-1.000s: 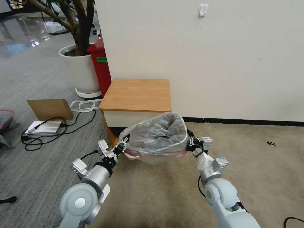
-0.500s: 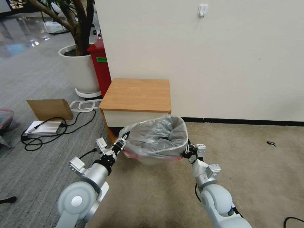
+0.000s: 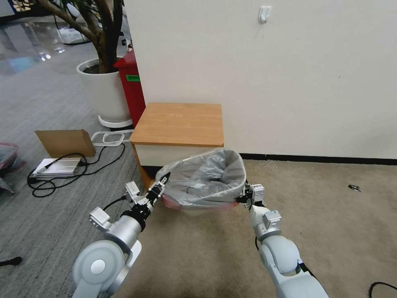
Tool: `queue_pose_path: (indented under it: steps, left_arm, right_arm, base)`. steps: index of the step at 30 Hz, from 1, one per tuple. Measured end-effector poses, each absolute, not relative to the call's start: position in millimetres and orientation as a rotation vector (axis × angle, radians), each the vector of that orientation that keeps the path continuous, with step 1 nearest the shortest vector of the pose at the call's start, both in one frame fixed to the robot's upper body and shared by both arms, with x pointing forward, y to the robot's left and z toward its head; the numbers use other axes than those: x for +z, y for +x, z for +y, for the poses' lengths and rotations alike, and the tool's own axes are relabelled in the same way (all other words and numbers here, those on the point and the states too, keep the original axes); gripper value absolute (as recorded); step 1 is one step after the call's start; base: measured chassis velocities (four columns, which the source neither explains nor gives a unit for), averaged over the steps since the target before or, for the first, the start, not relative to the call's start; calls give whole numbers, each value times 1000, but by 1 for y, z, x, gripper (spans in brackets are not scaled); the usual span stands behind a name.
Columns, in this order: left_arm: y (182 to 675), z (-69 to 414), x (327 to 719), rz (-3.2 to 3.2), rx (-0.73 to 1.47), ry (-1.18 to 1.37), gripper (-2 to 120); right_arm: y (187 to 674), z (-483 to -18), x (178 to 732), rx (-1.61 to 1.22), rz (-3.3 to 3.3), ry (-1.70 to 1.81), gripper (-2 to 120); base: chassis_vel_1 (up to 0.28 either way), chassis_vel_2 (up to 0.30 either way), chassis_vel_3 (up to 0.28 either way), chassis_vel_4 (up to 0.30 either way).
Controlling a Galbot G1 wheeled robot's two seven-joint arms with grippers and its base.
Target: Pick up the garbage bag from the table and place it over the trash can.
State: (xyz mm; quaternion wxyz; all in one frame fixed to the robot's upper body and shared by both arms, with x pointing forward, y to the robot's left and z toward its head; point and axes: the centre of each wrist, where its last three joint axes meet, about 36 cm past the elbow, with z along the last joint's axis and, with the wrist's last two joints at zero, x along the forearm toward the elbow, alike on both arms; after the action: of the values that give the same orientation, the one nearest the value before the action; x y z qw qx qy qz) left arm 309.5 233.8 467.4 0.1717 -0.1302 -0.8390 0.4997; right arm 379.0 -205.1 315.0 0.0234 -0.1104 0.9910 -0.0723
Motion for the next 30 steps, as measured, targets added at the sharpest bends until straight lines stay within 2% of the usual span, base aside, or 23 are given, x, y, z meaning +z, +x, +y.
queue_pose_path:
  steps: [10,20,23,30]
  left_arm:
    - [310,236,468,-2362,1442,-381,13]
    - [313,239,465,-2368,1448,-359,13]
    - [313,238,465,-2365,1450,-364,13]
    - [312,238,469,-2353,1468,-384,13]
  right_arm:
    - [398,-212,305,-315,3034,-342,0]
    - [371,-196,325,-172,3105,-375,0]
    - [371,-196,319,-207,3110,-370,0]
    - [384,-205,303,-492,3012,-316,0]
  base:
    - [0,0,0,0]
    - [0,0,0,0]
    - [0,0,0,0]
    - [0,0,0,0]
